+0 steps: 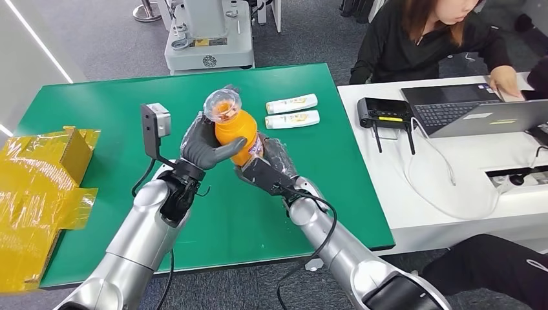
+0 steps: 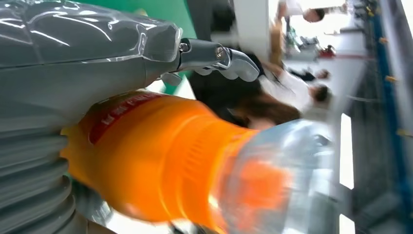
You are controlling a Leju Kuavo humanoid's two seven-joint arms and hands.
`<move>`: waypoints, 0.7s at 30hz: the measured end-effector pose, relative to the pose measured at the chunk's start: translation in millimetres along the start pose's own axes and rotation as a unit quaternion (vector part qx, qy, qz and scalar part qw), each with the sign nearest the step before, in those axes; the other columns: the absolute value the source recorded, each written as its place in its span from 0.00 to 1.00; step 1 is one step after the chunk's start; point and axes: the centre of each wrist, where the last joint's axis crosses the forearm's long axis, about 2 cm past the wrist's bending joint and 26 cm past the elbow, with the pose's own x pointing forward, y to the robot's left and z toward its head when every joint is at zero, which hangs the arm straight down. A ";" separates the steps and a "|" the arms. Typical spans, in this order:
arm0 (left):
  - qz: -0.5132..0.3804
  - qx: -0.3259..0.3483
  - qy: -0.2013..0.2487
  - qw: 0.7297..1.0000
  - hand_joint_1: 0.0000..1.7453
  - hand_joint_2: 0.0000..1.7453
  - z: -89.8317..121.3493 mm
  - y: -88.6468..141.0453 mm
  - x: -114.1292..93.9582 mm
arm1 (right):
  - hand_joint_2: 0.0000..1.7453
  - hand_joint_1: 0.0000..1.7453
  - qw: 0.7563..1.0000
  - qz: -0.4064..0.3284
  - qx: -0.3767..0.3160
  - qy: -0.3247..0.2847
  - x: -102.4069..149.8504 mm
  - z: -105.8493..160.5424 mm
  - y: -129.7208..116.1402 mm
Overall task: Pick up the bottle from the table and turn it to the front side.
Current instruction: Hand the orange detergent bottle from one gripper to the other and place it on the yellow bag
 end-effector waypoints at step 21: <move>-0.188 0.055 -0.026 0.980 1.00 1.00 11.9 11.1 -9.1 | 1.00 1.00 0.999 -0.020 0.040 -0.021 18.7 -17.4 1.4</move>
